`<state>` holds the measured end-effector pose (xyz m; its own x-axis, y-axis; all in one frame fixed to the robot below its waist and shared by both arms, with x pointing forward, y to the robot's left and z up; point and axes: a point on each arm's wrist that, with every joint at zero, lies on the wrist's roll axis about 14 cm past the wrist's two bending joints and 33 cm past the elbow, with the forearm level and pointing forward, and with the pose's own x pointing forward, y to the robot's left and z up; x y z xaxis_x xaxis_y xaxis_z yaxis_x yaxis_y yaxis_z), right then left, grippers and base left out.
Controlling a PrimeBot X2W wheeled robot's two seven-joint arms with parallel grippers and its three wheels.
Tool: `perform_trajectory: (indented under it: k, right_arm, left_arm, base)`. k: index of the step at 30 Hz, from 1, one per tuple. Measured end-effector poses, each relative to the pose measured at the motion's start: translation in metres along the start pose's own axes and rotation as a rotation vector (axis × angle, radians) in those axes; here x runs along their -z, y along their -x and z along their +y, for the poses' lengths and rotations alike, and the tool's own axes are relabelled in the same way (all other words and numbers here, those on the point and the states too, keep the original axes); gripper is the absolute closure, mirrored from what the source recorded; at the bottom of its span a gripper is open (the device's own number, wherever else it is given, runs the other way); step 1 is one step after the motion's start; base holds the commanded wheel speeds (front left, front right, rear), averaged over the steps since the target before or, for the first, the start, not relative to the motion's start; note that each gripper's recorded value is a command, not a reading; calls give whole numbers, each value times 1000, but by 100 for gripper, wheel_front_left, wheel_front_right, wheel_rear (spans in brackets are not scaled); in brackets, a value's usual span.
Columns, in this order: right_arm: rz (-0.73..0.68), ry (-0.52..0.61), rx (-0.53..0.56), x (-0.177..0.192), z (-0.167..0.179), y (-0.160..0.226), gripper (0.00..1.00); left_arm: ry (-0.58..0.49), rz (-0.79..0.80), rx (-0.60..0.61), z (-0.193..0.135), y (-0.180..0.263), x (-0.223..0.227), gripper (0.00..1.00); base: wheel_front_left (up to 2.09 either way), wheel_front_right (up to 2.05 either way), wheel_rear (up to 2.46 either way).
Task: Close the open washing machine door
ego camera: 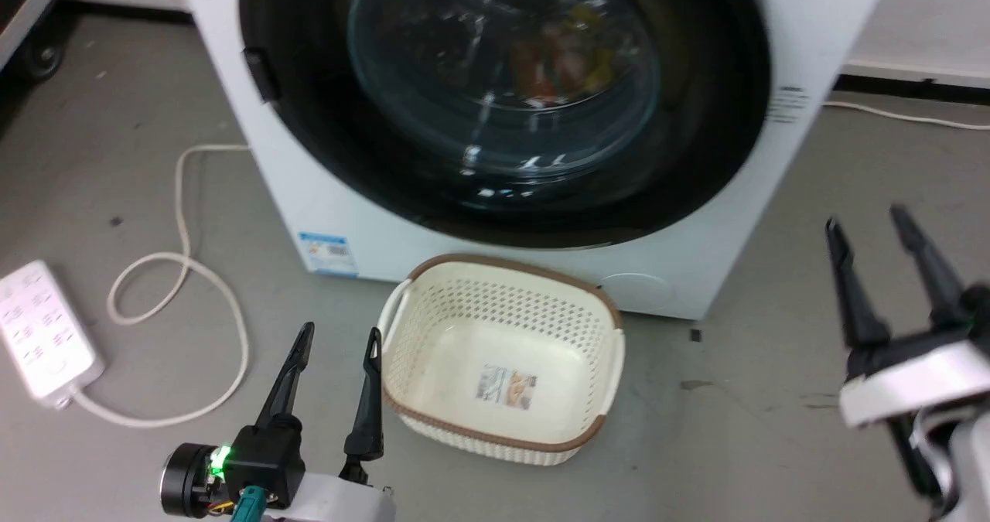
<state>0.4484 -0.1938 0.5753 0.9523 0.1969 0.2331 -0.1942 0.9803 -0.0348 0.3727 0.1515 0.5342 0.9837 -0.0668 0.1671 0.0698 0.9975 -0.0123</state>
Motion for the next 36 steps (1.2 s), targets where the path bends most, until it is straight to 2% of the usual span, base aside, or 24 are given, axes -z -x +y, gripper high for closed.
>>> perform_trajectory:
  k: [4, 10, 17, 27, 28, 36]
  right_arm:
    - [-9, 15, 93, -2, -3, 37, 0]
    - [18, -19, 215, 6, -6, 79, 0]
    - [85, -17, 206, 23, 8, 103, 0]
    - [79, -16, 178, 20, 18, 104, 0]
    - [79, -16, 175, 20, 19, 104, 100]
    - [84, -17, 173, 21, 19, 104, 100]
  left_arm:
    - [8, -7, 37, -12, -5, -1, 0]
    - [14, -7, 67, -21, -6, -1, 0]
    - [15, -15, 65, -22, -4, -5, 0]
    - [29, 16, 53, -19, 5, 4, 0]
    - [28, 20, 53, -19, 5, 5, 100]
    - [28, 25, 51, -18, 5, 5, 100]
  base:
    - [0, 0, 0]
    - [0, 0, 0]
    - [0, 0, 0]
    - [0, 0, 0]
    - [0, 0, 0]
    - [0, 0, 0]
